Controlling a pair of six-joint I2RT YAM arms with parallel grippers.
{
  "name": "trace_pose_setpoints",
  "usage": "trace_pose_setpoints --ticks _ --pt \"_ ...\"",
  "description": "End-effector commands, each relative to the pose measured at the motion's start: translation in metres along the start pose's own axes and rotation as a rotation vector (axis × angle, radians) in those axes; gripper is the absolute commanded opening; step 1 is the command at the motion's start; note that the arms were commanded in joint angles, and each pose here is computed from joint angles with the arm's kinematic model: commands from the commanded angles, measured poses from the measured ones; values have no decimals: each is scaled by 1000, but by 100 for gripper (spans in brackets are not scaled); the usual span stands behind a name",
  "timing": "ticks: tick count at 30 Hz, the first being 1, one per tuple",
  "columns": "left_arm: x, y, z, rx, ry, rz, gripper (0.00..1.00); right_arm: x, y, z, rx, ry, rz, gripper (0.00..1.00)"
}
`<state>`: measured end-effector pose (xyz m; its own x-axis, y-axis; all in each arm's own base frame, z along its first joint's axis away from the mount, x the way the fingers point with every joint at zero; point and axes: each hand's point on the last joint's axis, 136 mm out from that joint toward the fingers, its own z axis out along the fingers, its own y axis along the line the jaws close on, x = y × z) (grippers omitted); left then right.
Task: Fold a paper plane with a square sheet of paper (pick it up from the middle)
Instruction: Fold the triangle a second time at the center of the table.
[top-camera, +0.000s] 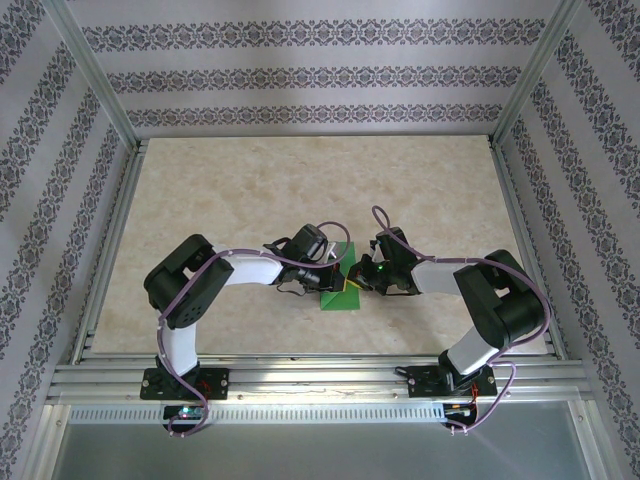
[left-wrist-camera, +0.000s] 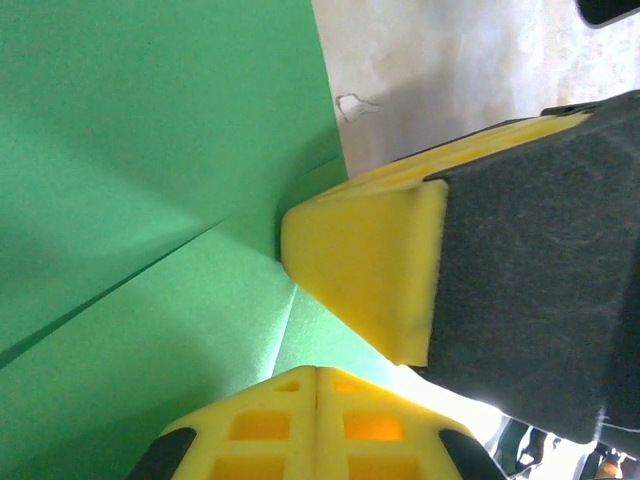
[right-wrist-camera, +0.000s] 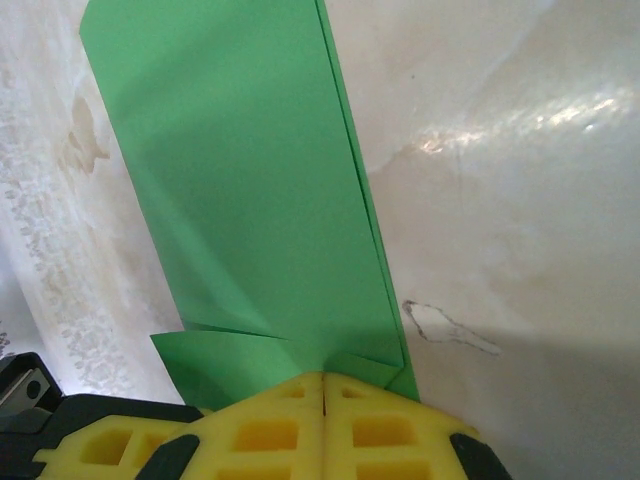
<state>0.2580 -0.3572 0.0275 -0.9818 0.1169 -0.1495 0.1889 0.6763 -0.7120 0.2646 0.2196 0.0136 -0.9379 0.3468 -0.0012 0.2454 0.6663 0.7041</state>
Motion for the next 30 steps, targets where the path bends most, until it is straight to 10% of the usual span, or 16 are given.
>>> trace_pose_setpoints --ticks 1,30 --pt "9 14 7 -62 39 -15 0 8 -39 5 129 4 63 0" --pt "88 53 -45 -180 127 8 2 9 -47 4 171 14 62 0"
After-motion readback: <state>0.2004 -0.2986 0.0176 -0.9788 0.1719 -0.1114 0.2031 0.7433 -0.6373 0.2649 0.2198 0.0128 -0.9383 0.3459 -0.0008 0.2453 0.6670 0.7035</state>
